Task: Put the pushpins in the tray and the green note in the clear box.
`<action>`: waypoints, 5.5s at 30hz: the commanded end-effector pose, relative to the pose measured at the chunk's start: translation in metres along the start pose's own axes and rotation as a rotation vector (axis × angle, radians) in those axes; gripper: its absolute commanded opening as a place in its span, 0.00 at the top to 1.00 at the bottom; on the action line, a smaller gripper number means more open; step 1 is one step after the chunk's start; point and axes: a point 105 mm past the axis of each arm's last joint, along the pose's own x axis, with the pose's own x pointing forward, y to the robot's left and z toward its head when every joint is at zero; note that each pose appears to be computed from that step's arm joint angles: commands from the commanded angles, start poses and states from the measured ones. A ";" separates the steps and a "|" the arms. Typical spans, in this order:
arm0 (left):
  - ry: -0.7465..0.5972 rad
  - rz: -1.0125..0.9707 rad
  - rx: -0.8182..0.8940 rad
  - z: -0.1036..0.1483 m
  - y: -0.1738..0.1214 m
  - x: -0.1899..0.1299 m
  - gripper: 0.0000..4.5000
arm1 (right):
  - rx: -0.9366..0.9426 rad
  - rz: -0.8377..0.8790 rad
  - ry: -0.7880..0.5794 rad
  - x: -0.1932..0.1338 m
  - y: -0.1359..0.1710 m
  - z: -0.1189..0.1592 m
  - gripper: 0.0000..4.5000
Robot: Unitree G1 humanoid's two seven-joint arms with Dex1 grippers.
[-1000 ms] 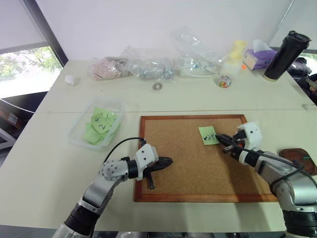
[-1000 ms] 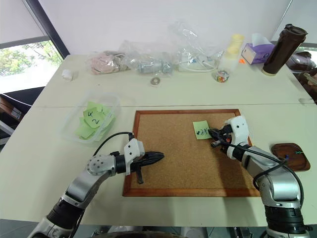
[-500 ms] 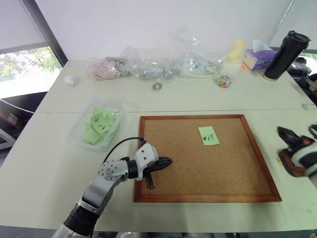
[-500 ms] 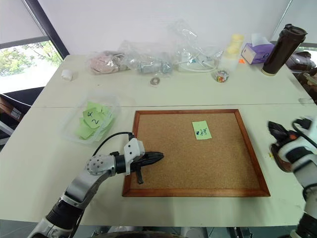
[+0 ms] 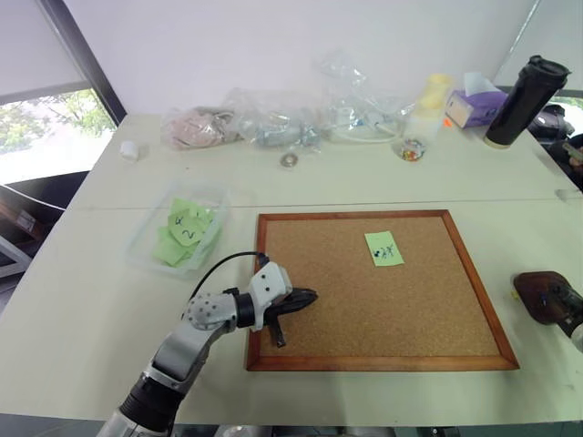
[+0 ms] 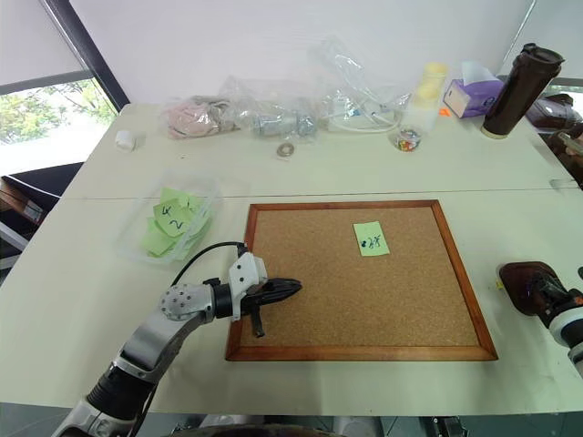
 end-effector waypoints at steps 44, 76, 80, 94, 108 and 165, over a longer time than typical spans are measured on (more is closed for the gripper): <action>0.021 -0.012 -0.032 -0.007 -0.008 0.003 1.00 | 0.055 0.347 -0.102 -0.006 0.077 0.062 0.01; 0.047 0.024 -0.025 -0.017 0.001 -0.003 1.00 | -0.817 0.924 -0.010 0.017 0.236 -0.069 0.12; 0.045 0.022 -0.022 -0.014 0.000 -0.003 1.00 | -0.807 0.920 0.002 0.020 0.236 -0.073 0.52; 0.041 0.027 -0.019 -0.007 -0.001 -0.005 1.00 | -0.708 0.882 0.094 0.029 0.226 -0.085 0.70; 0.042 0.015 -0.020 -0.004 -0.002 -0.004 1.00 | -0.549 0.798 -0.062 0.020 0.232 -0.030 0.99; -0.233 -0.120 -0.438 0.099 0.041 0.000 0.14 | -0.966 1.364 0.068 -0.049 0.288 -0.066 1.00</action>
